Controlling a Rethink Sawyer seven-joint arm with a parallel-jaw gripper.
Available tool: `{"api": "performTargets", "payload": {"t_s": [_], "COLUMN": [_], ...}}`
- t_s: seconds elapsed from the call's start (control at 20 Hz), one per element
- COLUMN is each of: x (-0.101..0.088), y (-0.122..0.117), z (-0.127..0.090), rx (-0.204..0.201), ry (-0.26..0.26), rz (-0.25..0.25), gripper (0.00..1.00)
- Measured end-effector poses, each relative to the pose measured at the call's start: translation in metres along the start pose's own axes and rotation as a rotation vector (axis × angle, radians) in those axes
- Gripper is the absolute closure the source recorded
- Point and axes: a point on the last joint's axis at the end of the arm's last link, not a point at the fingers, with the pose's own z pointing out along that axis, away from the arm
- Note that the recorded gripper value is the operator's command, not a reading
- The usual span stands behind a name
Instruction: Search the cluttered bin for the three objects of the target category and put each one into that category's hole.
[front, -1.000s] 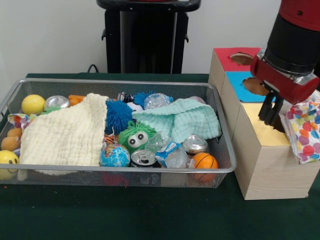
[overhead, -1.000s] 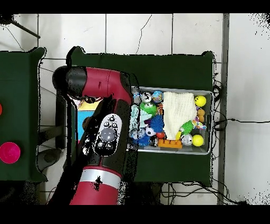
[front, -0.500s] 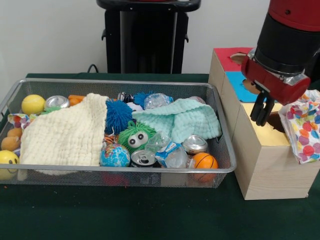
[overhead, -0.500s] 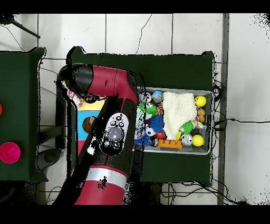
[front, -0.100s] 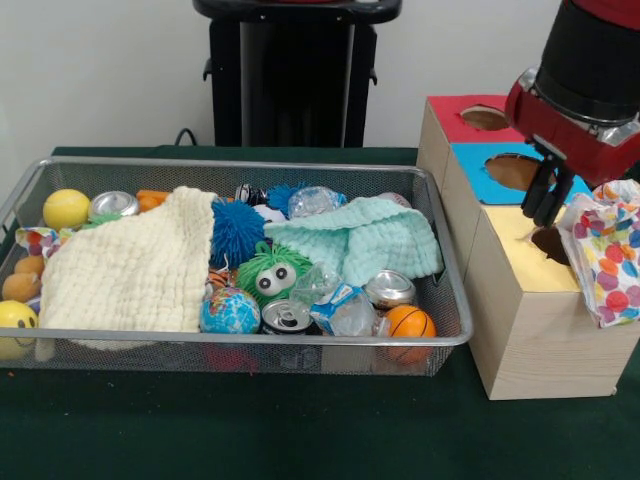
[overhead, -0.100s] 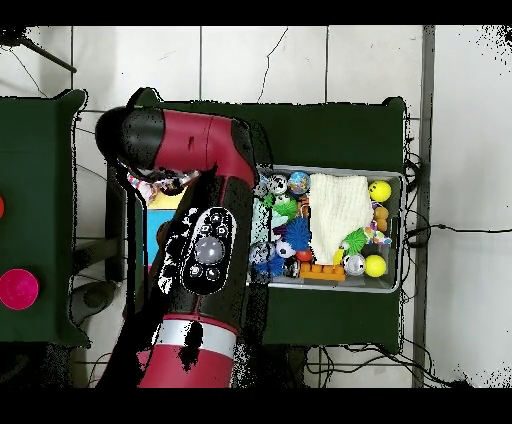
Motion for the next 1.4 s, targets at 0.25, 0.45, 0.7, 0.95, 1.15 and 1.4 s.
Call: {"api": "performTargets", "payload": {"t_s": [0.25, 0.45, 0.7, 0.95, 1.15, 1.4], "x": [-0.002, -0.007, -0.014, -0.012, -0.005, 0.013], "y": [0.008, 0.014, 0.026, 0.042, 0.048, 0.054], "z": [-0.023, -0.038, -0.050, -0.044, -0.035, -0.021], "rx": [0.007, -0.003, -0.030, -0.045, -0.039, -0.022], "ry": [0.013, 0.010, -0.010, -0.028, -0.029, -0.024], "rz": [-0.012, -0.017, -0.027, -0.050, -0.063, -0.087], "gripper": [1.00, 1.00, 1.00, 1.00, 1.00, 1.00]}}
